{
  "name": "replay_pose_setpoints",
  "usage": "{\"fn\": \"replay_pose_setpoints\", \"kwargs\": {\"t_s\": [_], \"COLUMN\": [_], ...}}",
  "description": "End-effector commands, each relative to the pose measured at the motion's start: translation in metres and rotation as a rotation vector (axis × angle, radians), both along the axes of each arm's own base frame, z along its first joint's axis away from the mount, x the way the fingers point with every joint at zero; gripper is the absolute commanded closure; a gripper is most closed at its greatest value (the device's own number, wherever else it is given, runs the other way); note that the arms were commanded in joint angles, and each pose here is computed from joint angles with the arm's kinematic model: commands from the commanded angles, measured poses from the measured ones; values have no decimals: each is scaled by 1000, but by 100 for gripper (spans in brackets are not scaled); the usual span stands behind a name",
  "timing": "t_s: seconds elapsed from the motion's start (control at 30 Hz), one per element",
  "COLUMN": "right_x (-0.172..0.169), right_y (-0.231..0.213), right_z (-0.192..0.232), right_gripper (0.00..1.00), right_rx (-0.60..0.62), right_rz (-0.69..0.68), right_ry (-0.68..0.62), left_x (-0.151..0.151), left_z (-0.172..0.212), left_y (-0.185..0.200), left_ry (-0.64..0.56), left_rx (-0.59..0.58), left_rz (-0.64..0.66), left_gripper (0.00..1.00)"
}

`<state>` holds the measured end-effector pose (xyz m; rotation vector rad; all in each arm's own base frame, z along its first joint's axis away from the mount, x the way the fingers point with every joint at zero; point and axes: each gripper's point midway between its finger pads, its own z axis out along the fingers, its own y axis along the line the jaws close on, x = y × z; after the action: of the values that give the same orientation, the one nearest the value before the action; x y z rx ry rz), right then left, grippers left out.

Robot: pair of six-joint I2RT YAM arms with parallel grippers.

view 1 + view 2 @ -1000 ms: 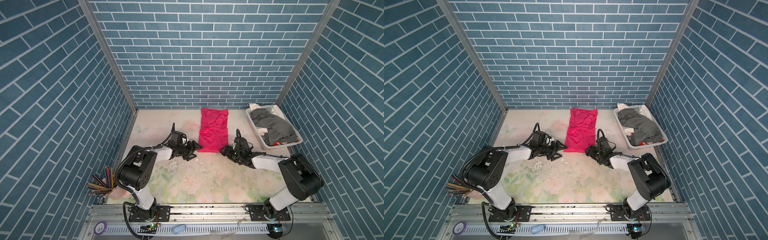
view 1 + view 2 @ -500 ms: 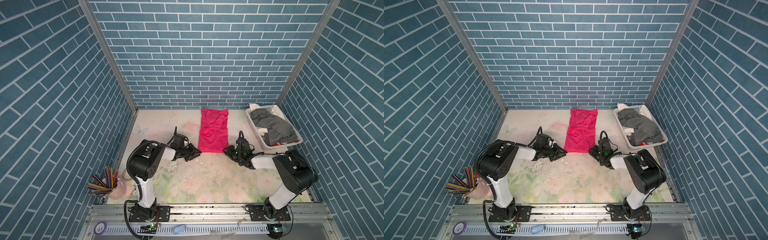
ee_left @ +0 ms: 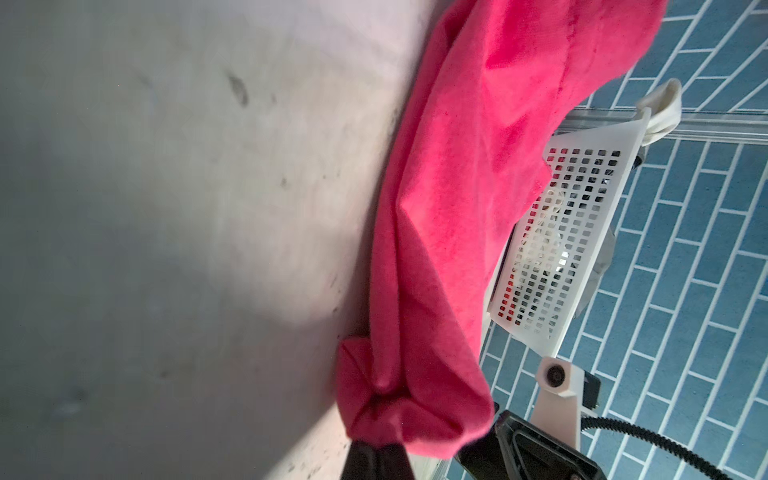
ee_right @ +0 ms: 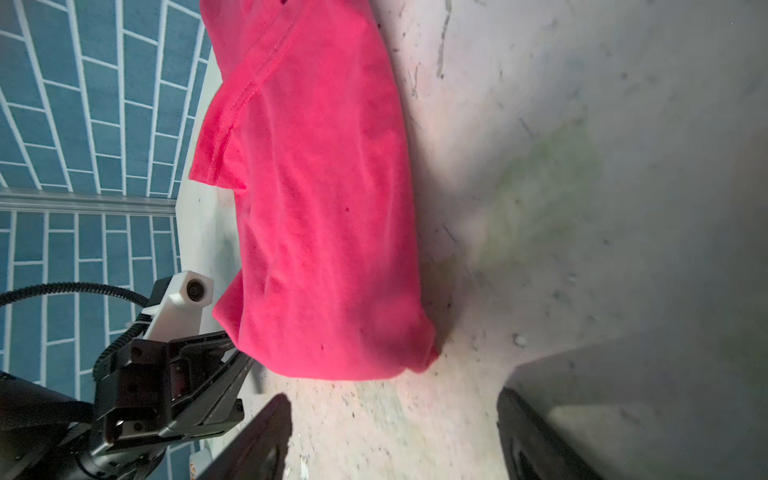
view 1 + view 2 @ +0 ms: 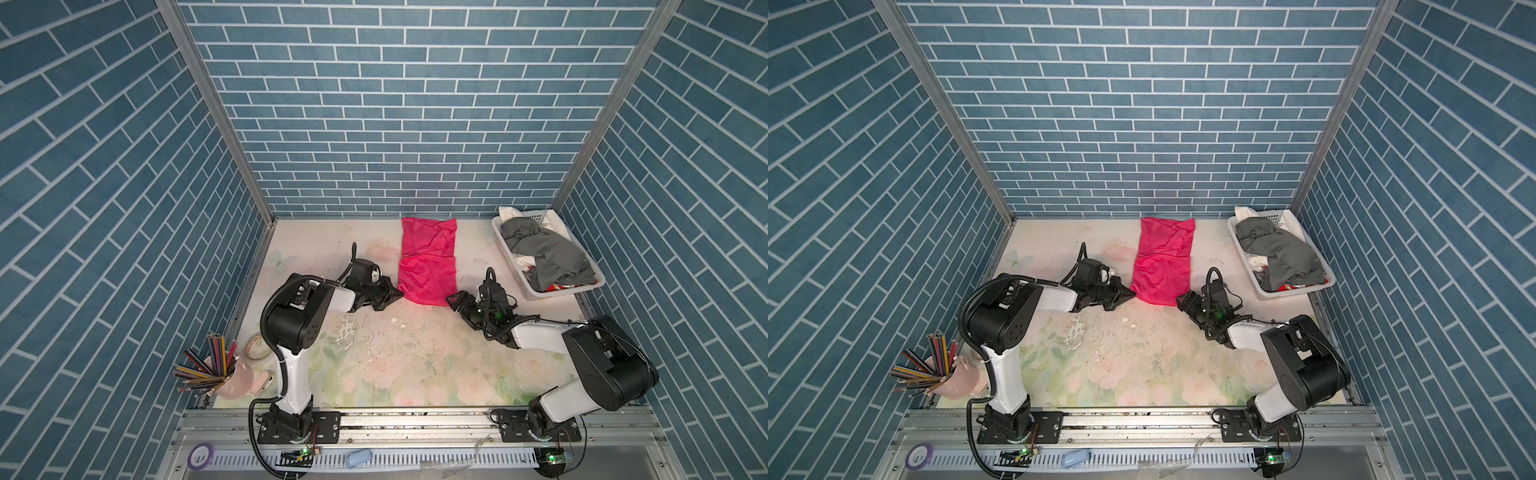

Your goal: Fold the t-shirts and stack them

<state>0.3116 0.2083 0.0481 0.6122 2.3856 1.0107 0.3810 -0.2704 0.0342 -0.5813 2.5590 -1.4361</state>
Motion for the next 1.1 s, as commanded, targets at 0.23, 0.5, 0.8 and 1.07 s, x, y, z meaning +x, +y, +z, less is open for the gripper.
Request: {"fn": "replay_pose_setpoints", "kwargs": {"t_s": [0.23,0.5,0.8,1.07], "right_x": [-4,11,18,17], "right_y": [32,23,13,10], "right_z": [16,14,4,-24], "right_gripper": [14,10,11,41], "right_rx": [229,394,527,536], "right_rz": [-157,-336,-538,-601], "right_ry": [78,35,52,121], "left_x": [-15,-23,-32,-38], "left_z": [99,111,116,116], "left_y": [-24,-28,-24,-18], "left_ry": [-126,-135,-137,-131], "left_rx": [-146,-157,-163,-175], "left_rz": [-11,-33,-34,-24], "left_gripper": [100,100,100,100]}}
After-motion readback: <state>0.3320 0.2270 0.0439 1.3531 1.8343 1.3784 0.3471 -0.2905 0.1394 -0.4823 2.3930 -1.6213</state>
